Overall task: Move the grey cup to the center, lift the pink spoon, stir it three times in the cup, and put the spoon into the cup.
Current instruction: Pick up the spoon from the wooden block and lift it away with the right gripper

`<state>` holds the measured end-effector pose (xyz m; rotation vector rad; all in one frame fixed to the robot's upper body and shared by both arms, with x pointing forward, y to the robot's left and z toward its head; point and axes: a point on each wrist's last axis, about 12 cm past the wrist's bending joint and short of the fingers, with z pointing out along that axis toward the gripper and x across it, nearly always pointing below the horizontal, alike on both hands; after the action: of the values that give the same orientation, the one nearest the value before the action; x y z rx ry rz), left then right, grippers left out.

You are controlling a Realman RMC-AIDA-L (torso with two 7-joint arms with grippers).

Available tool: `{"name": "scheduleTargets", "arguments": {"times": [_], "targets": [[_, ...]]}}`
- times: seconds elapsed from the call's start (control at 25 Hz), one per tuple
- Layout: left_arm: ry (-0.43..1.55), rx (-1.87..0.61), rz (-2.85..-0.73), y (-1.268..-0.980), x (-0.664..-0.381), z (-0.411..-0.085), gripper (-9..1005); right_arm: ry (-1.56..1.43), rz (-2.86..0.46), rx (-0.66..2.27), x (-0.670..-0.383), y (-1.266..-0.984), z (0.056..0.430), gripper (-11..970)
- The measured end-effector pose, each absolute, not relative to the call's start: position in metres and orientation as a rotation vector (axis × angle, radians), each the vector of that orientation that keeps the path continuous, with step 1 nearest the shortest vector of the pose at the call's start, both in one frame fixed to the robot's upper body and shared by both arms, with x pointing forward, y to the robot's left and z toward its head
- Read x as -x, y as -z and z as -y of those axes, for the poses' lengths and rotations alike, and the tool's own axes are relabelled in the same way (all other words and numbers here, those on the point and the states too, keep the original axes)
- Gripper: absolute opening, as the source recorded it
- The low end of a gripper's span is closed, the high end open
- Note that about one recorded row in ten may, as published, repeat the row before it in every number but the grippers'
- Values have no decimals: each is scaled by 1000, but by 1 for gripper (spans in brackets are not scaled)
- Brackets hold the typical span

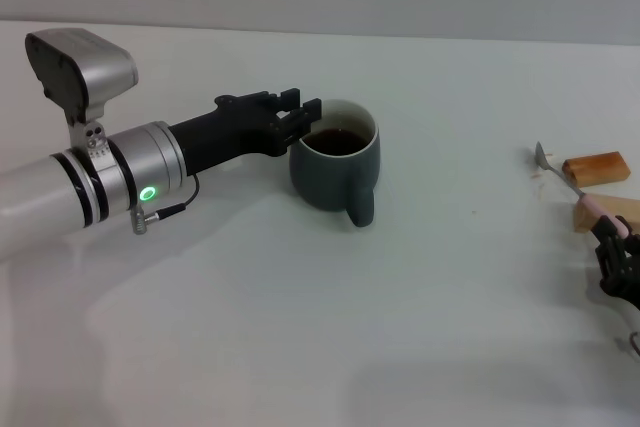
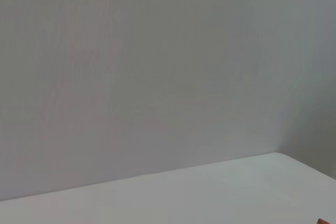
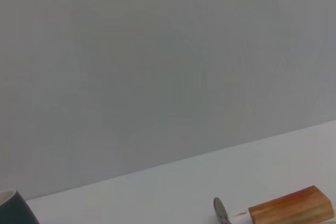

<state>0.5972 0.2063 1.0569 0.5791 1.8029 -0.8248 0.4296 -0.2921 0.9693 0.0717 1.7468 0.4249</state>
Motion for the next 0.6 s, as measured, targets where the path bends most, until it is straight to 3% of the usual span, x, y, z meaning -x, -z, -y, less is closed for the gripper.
{"name": "scheduleTargets", "arguments": {"times": [0.6], "targets": [[827,-574,-1806,-1056,-596,-206,346,-433,-1740,-64,-430,-970,291,98]]}}
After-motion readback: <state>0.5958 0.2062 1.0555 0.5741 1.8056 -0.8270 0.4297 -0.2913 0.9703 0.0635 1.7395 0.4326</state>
